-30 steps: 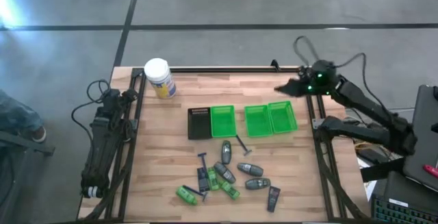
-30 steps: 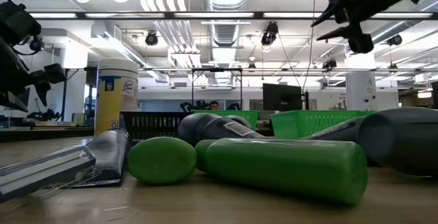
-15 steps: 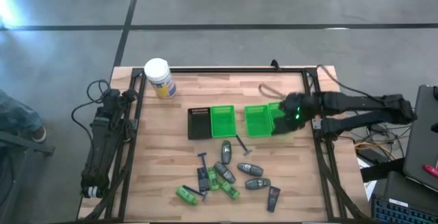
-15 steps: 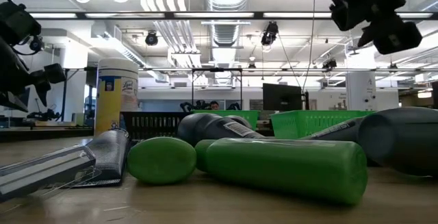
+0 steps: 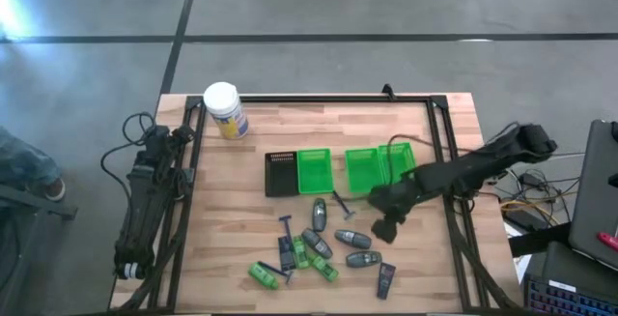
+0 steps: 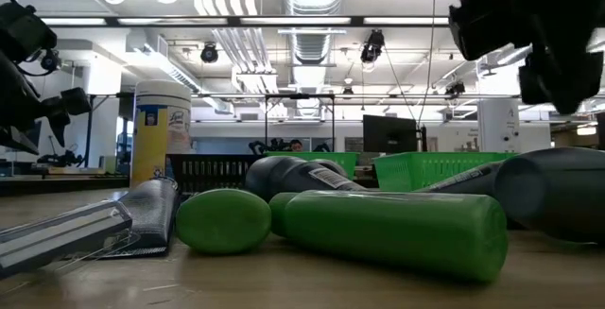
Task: Pick & Place Travel size toiletries
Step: Put the black deodorant into the right green bin
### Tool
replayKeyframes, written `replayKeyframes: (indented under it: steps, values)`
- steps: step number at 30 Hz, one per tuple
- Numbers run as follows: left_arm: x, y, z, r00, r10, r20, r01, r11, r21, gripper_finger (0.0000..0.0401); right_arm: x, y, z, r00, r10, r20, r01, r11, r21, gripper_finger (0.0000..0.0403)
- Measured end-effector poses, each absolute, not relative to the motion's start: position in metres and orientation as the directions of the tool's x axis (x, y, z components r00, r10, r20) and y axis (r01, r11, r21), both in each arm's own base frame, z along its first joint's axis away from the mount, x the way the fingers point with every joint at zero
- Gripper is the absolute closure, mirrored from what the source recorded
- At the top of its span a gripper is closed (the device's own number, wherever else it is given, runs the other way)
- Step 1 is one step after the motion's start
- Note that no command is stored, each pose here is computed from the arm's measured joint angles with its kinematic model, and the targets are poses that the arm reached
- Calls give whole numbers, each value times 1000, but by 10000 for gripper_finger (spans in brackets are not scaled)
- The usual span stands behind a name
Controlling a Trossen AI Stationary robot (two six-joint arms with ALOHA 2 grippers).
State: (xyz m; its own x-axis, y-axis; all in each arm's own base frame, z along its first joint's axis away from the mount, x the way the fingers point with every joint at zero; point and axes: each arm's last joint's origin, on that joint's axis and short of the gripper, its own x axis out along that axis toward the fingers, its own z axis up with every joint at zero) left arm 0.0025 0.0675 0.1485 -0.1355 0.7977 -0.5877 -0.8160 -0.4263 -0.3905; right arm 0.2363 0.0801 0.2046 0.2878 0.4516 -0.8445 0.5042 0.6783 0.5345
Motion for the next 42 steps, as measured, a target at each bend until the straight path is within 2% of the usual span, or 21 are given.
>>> replayKeyframes:
  steps: [6,11,16,21,27,31,42]
  values:
    - [3,68,148,-135,797,-588,-816,-426,-390,215,260,90,194,117,362,-925,332,863,380,125]
    - [3,68,148,-135,797,-588,-816,-426,-390,215,284,100,196,128,281,-951,184,936,301,94]
    - [3,68,149,-136,797,-588,-816,-426,-390,215,298,117,193,147,214,-966,115,966,231,83]
    - [3,68,149,-135,797,-588,-816,-426,-390,215,299,128,184,127,186,-974,187,960,207,84]
    - [3,68,149,-136,798,-588,-816,-426,-390,215,300,135,181,196,112,-974,300,939,168,108]
    - [3,68,149,-135,798,-588,-816,-426,-390,215,302,138,177,202,97,-975,328,931,161,116]
    - [3,68,149,-133,797,-589,-817,-425,-390,215,308,148,154,162,64,-985,326,938,115,77]
